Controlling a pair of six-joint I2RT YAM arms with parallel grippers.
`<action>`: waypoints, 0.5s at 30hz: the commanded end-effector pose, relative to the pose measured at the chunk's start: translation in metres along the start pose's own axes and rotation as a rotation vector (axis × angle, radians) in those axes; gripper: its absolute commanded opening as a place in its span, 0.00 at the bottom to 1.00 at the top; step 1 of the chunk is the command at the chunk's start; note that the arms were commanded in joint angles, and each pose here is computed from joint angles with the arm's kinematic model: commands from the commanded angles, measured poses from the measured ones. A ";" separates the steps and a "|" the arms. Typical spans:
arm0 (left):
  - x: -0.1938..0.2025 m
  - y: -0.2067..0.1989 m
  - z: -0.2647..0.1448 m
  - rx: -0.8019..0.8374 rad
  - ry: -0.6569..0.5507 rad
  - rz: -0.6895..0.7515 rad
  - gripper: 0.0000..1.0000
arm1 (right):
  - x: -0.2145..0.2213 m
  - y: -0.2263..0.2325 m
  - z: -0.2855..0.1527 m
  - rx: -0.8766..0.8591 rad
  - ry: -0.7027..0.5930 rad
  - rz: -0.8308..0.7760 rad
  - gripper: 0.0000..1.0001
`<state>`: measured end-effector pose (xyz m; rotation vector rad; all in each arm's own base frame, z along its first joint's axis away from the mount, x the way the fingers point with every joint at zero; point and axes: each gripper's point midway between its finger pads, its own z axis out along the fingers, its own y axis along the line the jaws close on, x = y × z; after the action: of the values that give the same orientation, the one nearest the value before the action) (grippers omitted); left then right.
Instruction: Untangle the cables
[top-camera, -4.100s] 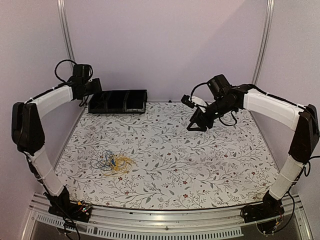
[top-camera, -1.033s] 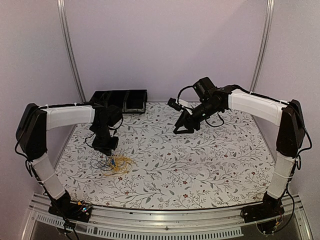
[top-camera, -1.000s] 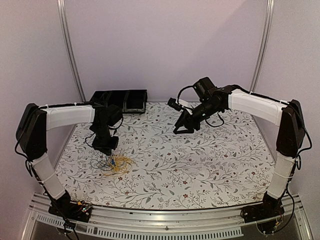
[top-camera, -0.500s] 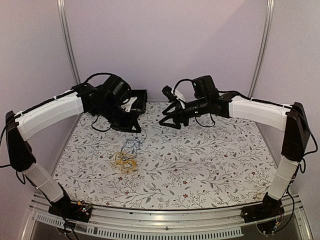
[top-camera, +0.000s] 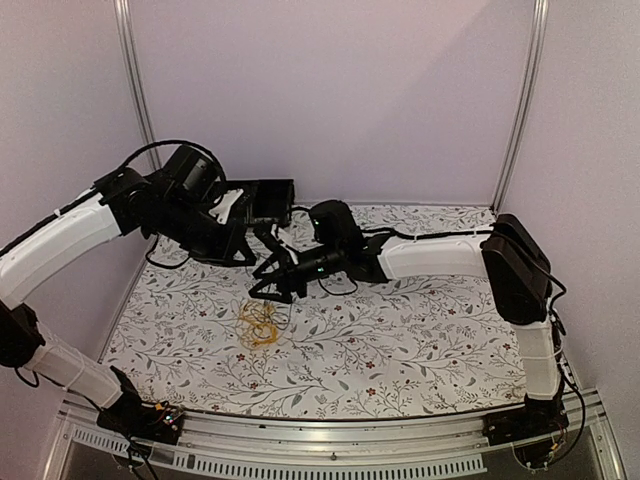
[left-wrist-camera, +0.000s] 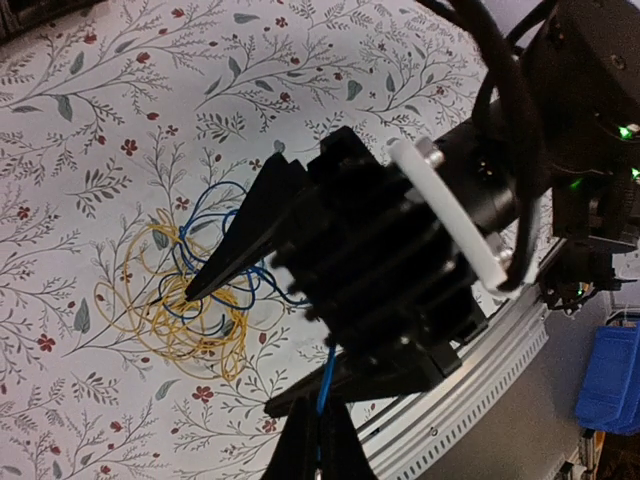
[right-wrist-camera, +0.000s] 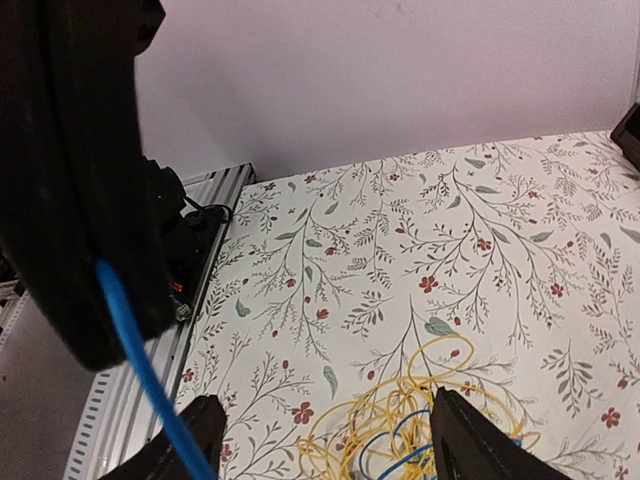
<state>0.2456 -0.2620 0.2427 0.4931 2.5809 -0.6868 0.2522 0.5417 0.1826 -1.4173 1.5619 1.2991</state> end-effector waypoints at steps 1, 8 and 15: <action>0.005 0.007 -0.014 -0.027 -0.019 0.013 0.00 | -0.034 -0.026 0.020 0.053 -0.139 0.024 0.48; -0.047 -0.012 -0.082 -0.038 -0.238 0.003 0.00 | 0.023 -0.062 0.055 0.070 -0.109 0.250 0.02; -0.113 -0.039 -0.176 -0.056 -0.490 0.041 0.00 | 0.097 -0.075 0.066 0.119 -0.006 0.458 0.09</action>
<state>0.2663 -0.2371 0.3963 0.3479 2.2416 -0.6582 0.2868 0.5941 0.1329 -1.1350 1.7133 1.4583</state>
